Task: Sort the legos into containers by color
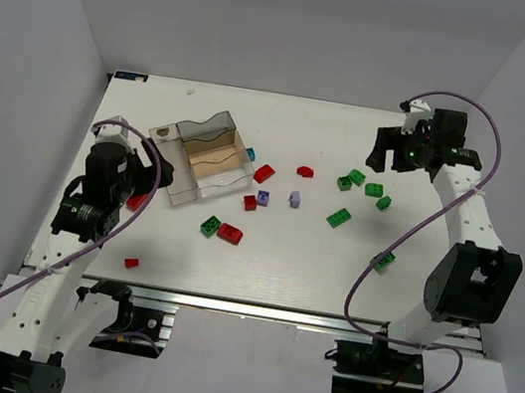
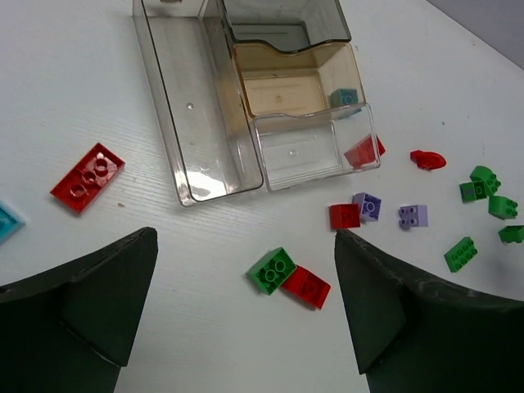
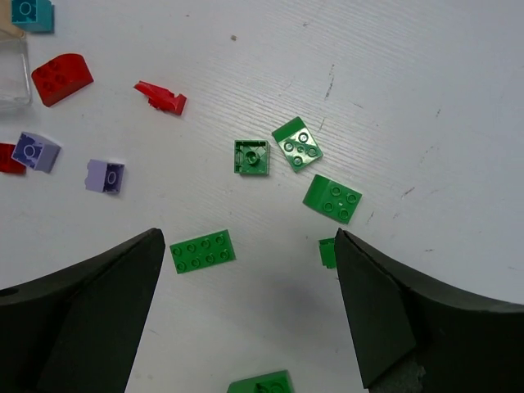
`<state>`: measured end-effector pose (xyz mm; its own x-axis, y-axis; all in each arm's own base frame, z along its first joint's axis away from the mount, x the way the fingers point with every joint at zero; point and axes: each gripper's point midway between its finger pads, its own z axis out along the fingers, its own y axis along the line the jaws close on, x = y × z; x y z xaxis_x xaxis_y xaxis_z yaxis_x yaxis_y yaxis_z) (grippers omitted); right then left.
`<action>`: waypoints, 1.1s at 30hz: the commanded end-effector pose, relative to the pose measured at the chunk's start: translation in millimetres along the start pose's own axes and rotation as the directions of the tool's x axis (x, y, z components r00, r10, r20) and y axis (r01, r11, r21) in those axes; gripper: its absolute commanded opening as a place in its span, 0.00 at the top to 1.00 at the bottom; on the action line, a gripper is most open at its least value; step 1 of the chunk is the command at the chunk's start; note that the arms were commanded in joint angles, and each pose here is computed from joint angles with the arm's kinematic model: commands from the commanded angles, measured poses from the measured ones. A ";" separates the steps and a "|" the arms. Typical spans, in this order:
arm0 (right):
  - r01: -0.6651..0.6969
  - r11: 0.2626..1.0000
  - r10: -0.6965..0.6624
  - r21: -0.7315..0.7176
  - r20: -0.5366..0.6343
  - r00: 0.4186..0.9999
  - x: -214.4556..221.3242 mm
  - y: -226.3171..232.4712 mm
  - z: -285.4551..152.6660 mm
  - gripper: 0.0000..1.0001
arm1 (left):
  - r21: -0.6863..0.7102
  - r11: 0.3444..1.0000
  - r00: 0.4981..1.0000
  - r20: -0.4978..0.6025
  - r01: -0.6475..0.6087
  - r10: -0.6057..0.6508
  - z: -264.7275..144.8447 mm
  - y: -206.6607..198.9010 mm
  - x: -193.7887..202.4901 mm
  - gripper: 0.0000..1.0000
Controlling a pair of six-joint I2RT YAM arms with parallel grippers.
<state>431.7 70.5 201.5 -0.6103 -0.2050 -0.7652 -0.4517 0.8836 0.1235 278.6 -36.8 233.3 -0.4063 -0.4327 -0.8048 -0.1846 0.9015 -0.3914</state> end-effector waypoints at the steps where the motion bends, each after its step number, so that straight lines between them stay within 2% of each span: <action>1: 0.086 0.996 -0.086 0.008 0.099 0.991 -23.8 3.8 -15.0 0.11 | 0.029 0.997 0.997 -0.034 0.065 -0.064 -4.7 -3.8 13.1 0.02; 5: 0.255 0.963 -0.240 -0.087 0.153 0.959 -24.1 25.7 -22.4 0.11 | 0.019 0.995 0.994 -0.062 0.095 -0.093 0.6 -1.3 23.9 0.02; 7: 0.325 0.937 -0.299 -0.129 0.187 0.936 -18.7 37.7 -25.8 0.11 | 0.004 0.994 0.992 -0.066 0.110 -0.110 3.1 0.7 25.8 0.06; 10: 0.417 0.893 -0.381 -0.170 0.211 0.900 -10.2 50.4 -21.3 0.11 | -0.039 0.991 0.989 -0.063 0.131 -0.134 5.5 8.0 28.5 0.26; 11: 0.461 0.867 -0.420 -0.189 0.221 0.880 -8.0 57.5 -18.8 0.11 | -0.061 0.988 0.987 -0.064 0.142 -0.146 6.5 11.6 30.5 0.42; 13: 0.518 0.814 -0.461 -0.264 0.250 0.851 -3.2 73.4 -17.8 0.11 | -0.105 0.978 0.980 -0.064 0.179 -0.186 5.9 18.8 35.0 0.58; 15: 0.552 0.765 -0.497 -0.332 0.240 0.834 8.9 88.3 -16.9 0.11 | -0.176 0.960 0.971 -0.058 0.219 -0.232 5.1 30.8 41.6 0.67; 16: 0.550 0.753 -0.494 -0.361 0.240 0.835 12.2 95.5 -14.0 0.11 | -0.205 0.950 0.966 -0.054 0.238 -0.254 4.8 35.2 43.7 0.67; 17: 0.558 0.734 -0.502 -0.388 0.244 0.830 18.4 101.1 -13.7 0.11 | -0.275 0.930 0.961 -0.060 0.244 -0.270 4.3 47.2 51.3 0.66; 18: 0.565 0.716 -0.506 -0.410 0.253 0.825 22.8 106.9 -14.0 0.11 | -0.317 0.896 0.941 -0.033 0.310 -0.337 3.1 51.3 51.7 0.46; 20: 0.537 0.716 -0.482 -0.445 0.242 0.842 35.8 116.0 -9.9 0.11 | -0.413 0.842 0.924 -0.005 0.348 -0.383 2.4 66.7 58.6 0.28; 22: 0.506 0.737 -0.443 -0.448 0.245 0.862 34.5 123.4 -6.4 0.11 | -0.445 0.795 0.896 0.038 0.412 -0.443 7.0 70.6 60.2 0.15; 24: 0.492 0.739 -0.431 -0.460 0.239 0.870 38.5 130.2 -3.8 0.11 | -0.461 0.796 0.906 0.047 0.392 -0.420 18.5 72.8 56.3 0.11; 26: 0.475 0.745 -0.418 -0.468 0.227 0.880 40.7 135.2 -3.1 0.13 | -0.449 0.825 0.931 0.044 0.343 -0.364 30.3 68.5 39.7 0.05; 27: 0.479 0.741 -0.421 -0.470 0.229 0.877 41.4 137.1 -3.2 0.14 | -0.472 0.851 0.960 -0.033 0.230 -0.277 39.7 73.7 44.4 0.04; 28: 0.488 0.740 -0.430 -0.462 0.232 0.872 41.4 136.7 -4.1 0.14 | -0.456 0.870 0.972 -0.047 0.185 -0.232 45.5 69.9 33.1 0.03; 31: 0.506 0.736 -0.448 -0.450 0.236 0.862 43.7 135.2 -3.8 0.16 | -0.462 0.887 0.981 -0.178 -0.013 -0.078 59.1 79.5 31.9 0.05; 33: 0.512 0.732 -0.456 -0.450 0.236 0.858 47.9 134.5 -3.1 0.19 | -0.468 0.876 0.974 -0.226 -0.113 0.005 59.2 86.8 23.7 0.13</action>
<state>340.3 176.9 171.9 -0.2233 -0.4923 -0.8413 -0.9301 0.3658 0.0329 295.4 12.5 133.2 -0.5271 -0.5781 -0.6229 -0.6323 0.7565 -0.1670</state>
